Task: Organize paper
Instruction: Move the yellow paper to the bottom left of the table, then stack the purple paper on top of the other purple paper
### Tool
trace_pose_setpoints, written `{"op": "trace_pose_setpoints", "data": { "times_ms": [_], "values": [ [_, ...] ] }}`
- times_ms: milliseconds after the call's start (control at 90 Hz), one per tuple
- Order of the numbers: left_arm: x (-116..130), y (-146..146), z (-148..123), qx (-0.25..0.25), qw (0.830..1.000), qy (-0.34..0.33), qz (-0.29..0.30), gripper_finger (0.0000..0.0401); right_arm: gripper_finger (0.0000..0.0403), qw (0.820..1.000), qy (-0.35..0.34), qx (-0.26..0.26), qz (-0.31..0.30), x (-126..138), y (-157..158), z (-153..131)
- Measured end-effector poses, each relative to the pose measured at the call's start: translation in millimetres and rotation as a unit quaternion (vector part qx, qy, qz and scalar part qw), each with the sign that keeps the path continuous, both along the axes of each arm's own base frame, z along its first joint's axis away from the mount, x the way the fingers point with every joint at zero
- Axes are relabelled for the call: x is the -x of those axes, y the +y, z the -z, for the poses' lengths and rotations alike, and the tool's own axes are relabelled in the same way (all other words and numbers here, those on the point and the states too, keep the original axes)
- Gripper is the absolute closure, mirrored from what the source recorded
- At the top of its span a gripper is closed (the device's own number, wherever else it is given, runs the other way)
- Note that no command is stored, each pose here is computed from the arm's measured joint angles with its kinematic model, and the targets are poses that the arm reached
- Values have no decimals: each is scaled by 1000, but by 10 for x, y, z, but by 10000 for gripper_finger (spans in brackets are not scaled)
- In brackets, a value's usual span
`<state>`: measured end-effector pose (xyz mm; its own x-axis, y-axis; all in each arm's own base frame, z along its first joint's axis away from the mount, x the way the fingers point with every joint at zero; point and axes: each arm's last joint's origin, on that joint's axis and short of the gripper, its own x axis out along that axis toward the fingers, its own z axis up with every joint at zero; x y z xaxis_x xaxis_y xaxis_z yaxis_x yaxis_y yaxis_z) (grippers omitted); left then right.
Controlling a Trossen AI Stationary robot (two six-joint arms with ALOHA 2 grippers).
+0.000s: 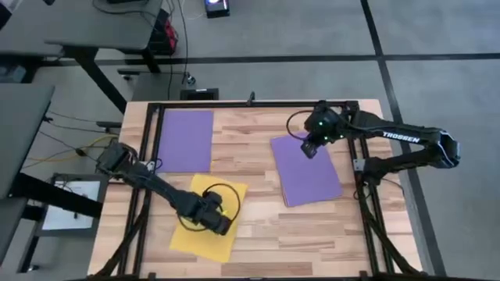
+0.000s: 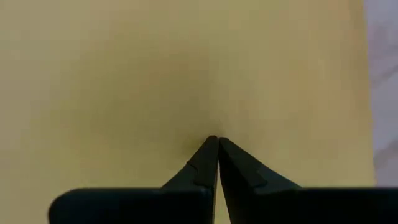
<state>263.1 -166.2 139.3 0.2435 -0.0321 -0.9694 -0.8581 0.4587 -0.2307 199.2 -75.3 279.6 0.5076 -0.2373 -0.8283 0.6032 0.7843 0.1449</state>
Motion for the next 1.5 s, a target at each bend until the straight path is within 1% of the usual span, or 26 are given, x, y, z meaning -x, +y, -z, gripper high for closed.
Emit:
{"op": "trace_pose_setpoints", "data": {
  "times_ms": [111,178,233,378,533,711,833,922,989,1078,1144,1200,1278,1378,1433,1500],
  "values": [
    [203,-136,3,-4,998,43,-37,401,403,1000,3,6,-6,6,-15,0],
    [329,-199,6,-9,996,73,-50,401,403,1000,3,7,-6,7,-16,0],
    [409,-245,-11,-11,995,85,-57,401,403,1000,4,9,-9,6,-17,-1],
    [527,-248,-48,-32,992,112,-51,401,403,1000,6,12,-15,5,-16,0],
    [634,-148,-81,-78,984,157,-31,401,403,1000,7,12,-15,8,-16,2],
    [643,-108,-171,-94,986,131,-29,401,403,1000,11,9,-20,4,13,8],
    [639,-91,-228,-90,988,117,-39,401,403,1000,12,8,-26,-2,36,8],
    [609,-94,-357,-87,990,97,-43,401,403,1000,16,6,-25,6,37,13],
    [556,-74,-537,-94,992,67,-41,401,403,1000,18,0,-17,24,43,12],
    [408,3,-806,-110,993,5,-30,401,403,1000,23,-11,0,49,42,15],
    [241,132,-964,-127,991,-38,-18,401,403,999,33,-18,15,65,19,41],
    [57,276,-1053,-129,989,-67,0,401,403,998,38,-29,34,70,0,113],
    [-240,537,-1157,-130,983,-122,36,401,403,996,70,-43,46,118,-16,313],
    [-569,970,-1266,-142,967,-204,56,401,403,991,95,-58,76,210,-70,581],
    [-683,1257,-1315,-156,959,-232,51,401,403,985,110,-62,115,294,-126,711],
    [-764,1579,-1366,-181,948,-257,45,401,403,978,117,-44,166,388,-223,822]
  ]
}}
